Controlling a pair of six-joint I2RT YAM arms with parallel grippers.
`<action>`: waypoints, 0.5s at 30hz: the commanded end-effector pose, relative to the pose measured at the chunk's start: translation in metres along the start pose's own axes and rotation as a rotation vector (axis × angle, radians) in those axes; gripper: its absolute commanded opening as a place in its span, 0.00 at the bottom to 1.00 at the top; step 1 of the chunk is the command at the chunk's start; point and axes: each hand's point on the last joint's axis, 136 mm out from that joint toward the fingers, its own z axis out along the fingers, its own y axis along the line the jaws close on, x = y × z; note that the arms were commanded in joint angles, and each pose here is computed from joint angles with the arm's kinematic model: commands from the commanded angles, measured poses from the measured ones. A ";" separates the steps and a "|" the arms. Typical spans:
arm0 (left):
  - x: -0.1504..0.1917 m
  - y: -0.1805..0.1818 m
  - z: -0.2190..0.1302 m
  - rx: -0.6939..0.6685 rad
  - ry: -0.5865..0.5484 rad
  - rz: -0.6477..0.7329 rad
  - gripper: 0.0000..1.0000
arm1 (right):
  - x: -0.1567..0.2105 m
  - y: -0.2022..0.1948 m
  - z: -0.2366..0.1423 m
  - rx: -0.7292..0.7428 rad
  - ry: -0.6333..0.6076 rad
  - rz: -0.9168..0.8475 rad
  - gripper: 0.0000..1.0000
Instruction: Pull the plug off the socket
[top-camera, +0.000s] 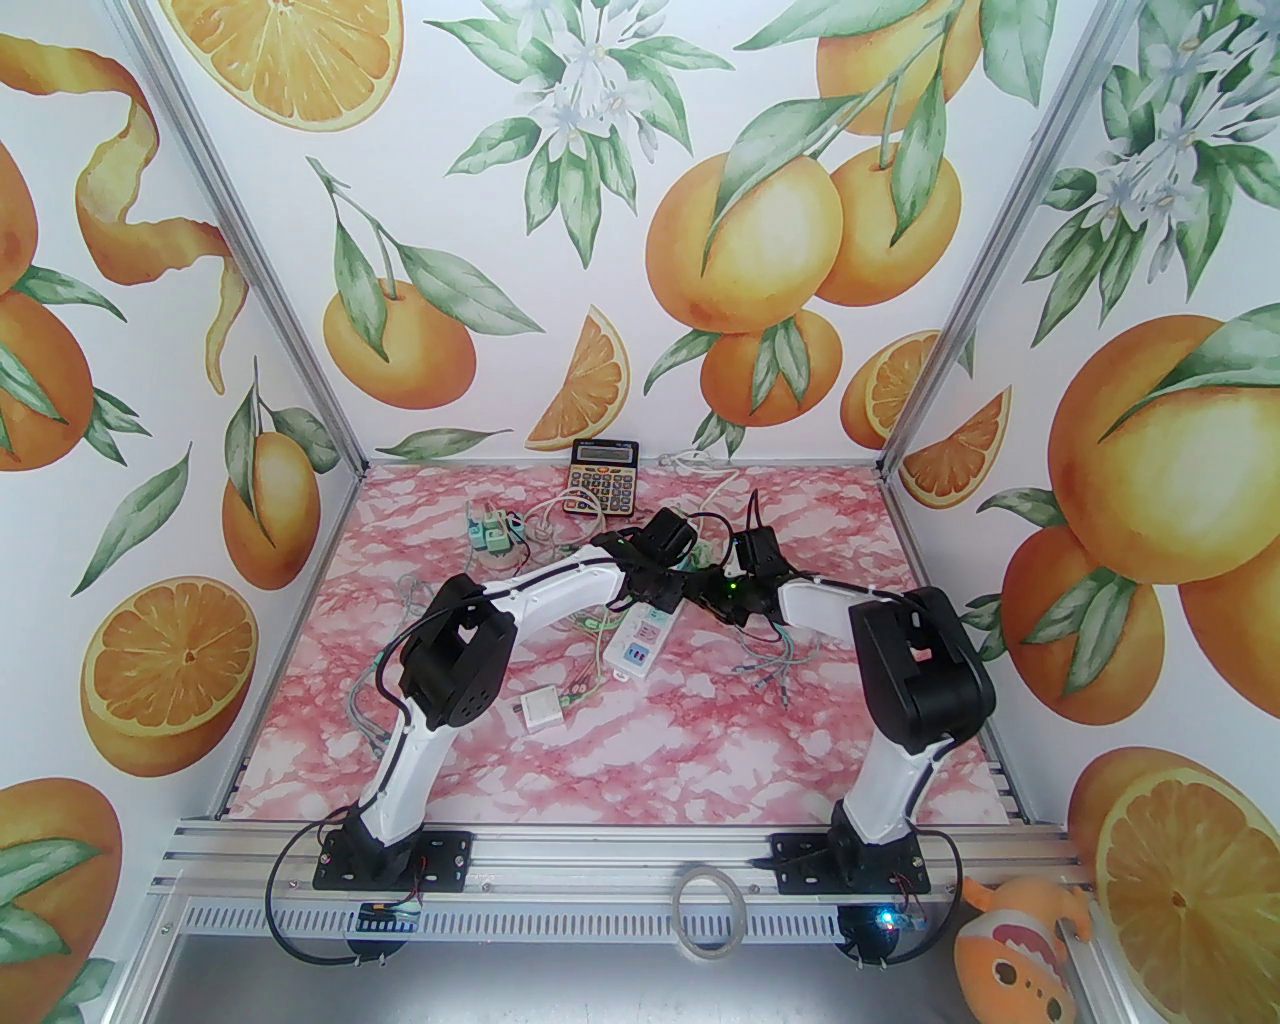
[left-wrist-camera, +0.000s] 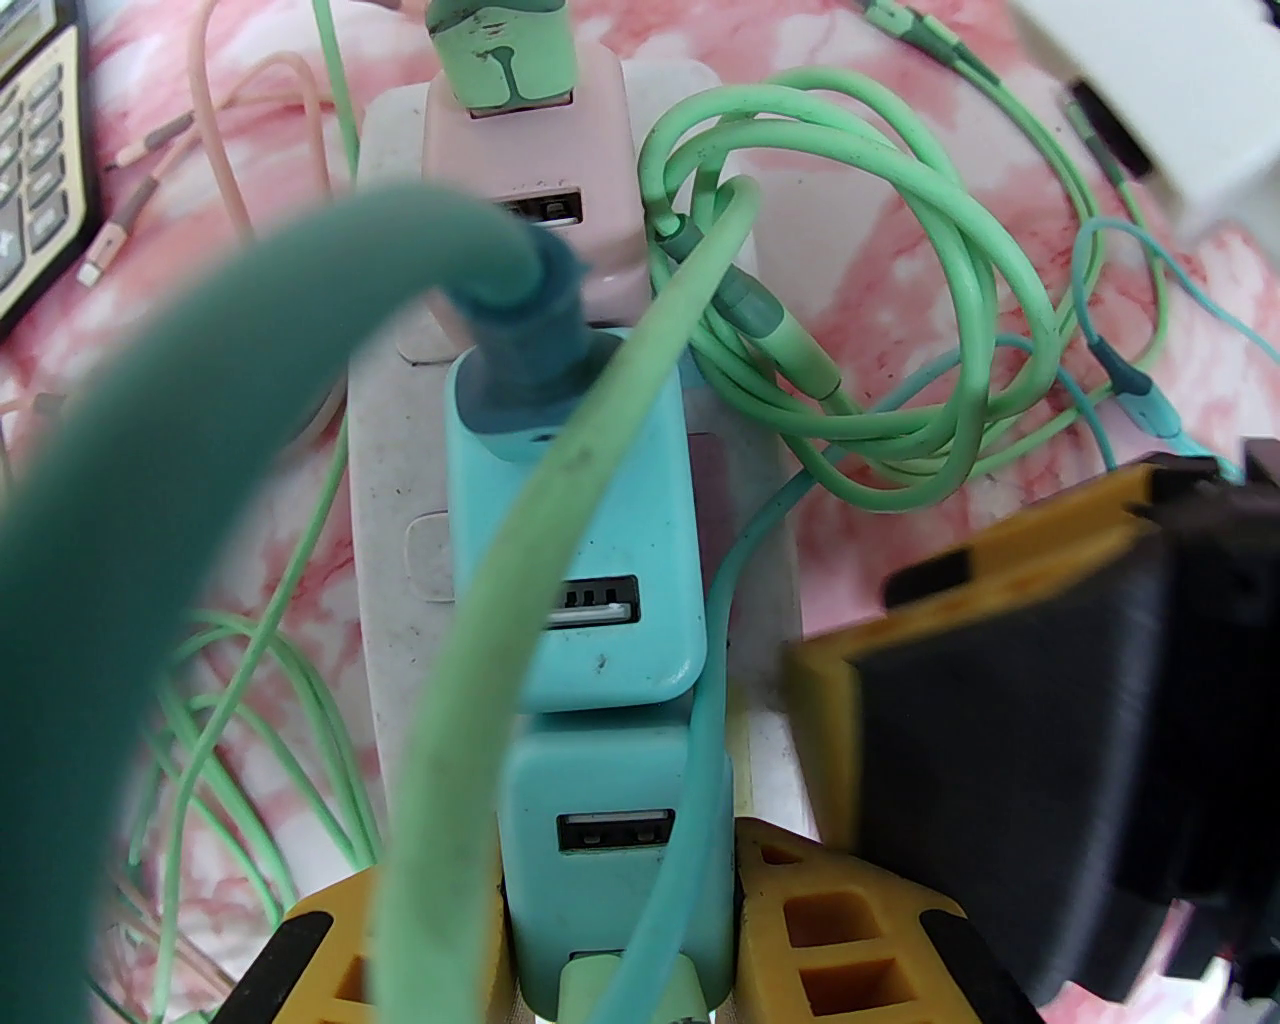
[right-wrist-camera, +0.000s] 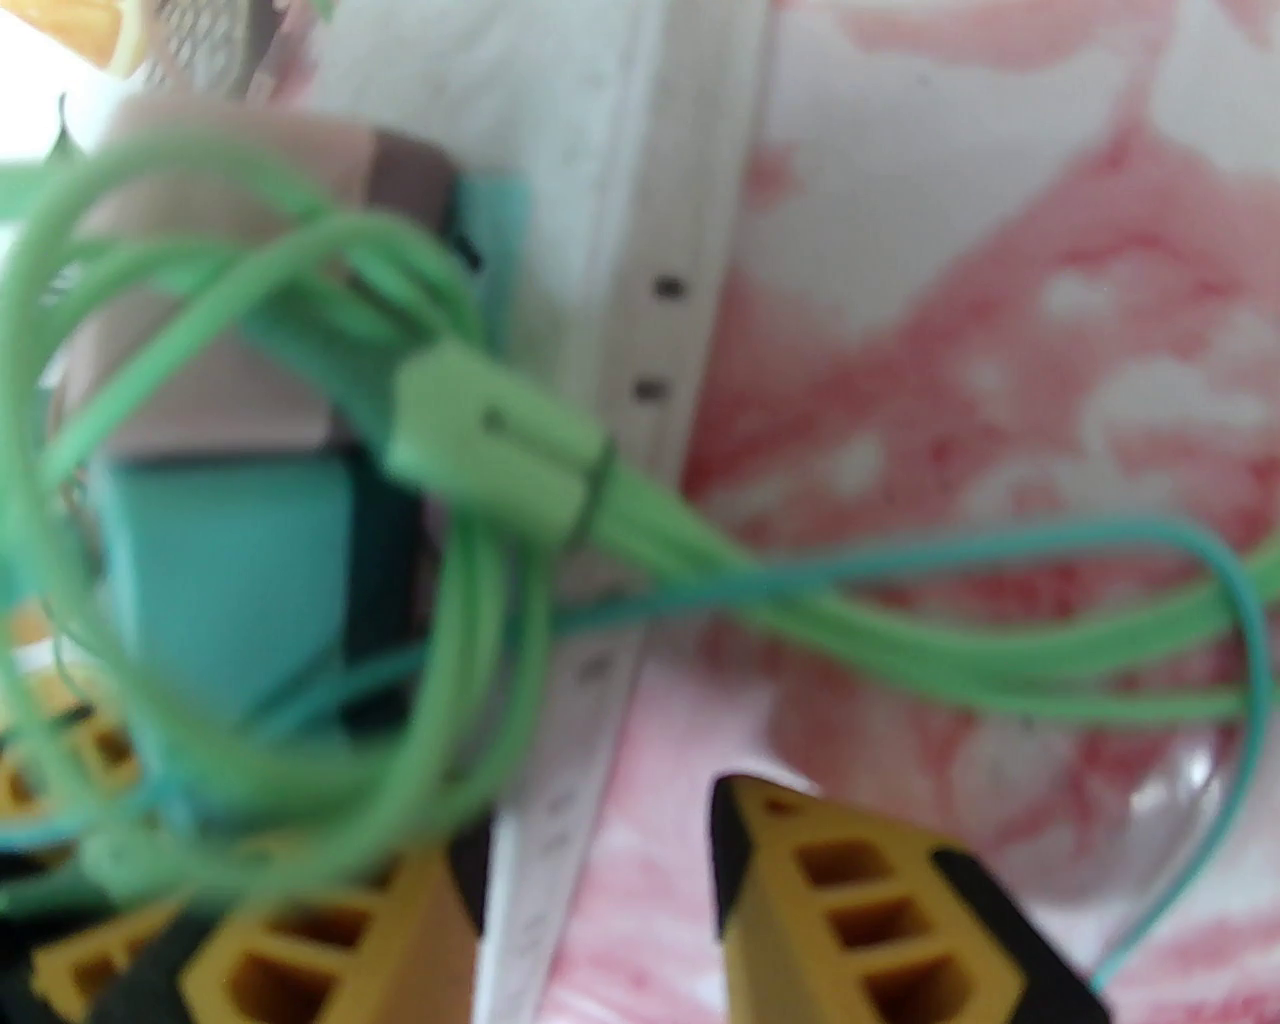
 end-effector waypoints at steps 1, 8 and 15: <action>-0.009 -0.013 -0.005 0.053 -0.014 -0.004 0.24 | -0.016 0.009 0.006 -0.052 -0.019 0.019 0.43; -0.011 -0.014 -0.010 0.056 -0.017 -0.004 0.24 | -0.009 -0.012 0.016 -0.002 0.015 0.044 0.37; -0.025 -0.015 -0.026 0.068 -0.036 -0.014 0.23 | 0.004 -0.039 0.019 0.103 0.036 0.041 0.35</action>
